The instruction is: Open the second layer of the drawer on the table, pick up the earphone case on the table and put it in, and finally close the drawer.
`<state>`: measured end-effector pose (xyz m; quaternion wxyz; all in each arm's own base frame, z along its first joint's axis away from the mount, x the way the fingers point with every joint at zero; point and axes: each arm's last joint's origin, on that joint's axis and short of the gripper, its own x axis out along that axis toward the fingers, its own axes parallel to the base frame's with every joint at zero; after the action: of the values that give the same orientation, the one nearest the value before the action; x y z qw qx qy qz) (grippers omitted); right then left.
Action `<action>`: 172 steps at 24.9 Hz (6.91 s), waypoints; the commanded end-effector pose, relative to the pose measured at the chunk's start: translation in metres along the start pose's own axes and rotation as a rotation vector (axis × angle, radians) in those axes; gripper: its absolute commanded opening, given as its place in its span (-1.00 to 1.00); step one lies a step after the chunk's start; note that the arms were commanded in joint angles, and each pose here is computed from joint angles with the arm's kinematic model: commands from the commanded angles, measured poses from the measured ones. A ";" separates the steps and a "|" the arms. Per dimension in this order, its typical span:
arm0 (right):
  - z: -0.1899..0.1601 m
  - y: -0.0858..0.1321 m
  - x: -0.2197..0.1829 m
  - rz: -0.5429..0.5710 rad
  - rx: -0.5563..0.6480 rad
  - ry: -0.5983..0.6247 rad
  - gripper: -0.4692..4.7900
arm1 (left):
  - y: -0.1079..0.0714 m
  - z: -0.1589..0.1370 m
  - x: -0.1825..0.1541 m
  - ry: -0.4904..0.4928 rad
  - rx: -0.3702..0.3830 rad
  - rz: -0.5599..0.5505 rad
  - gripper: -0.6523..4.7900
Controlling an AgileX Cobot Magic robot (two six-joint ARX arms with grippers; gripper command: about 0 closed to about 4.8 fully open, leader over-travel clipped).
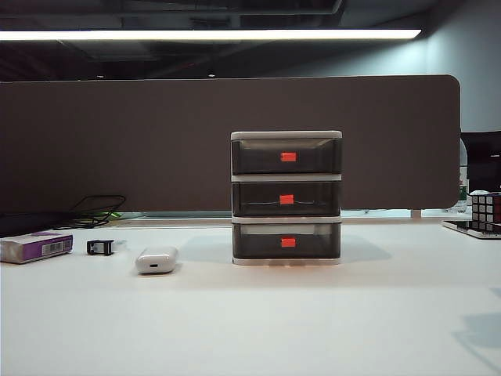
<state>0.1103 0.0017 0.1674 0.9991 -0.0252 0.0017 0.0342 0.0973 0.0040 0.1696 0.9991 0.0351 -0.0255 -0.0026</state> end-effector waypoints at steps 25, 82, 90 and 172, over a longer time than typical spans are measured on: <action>0.000 0.016 -0.005 0.586 0.074 -0.011 -0.84 | -0.013 0.003 -0.003 0.009 -0.230 -0.470 -0.78; 0.039 0.056 0.011 0.594 0.044 0.004 -0.84 | -0.062 0.013 0.013 0.177 -0.440 -0.657 -0.78; 0.073 0.073 0.066 0.586 -0.016 0.015 -0.84 | -0.100 0.018 0.080 0.199 -0.488 -0.828 -0.58; 0.065 0.129 0.244 0.648 -0.184 0.230 -0.84 | -0.290 -0.046 0.112 0.161 -0.962 -0.297 -0.24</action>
<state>0.3462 0.1499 0.2341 0.9278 -0.1127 0.0892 0.3442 0.2094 -0.2834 0.1078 0.8902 -0.4237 0.0640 -0.1547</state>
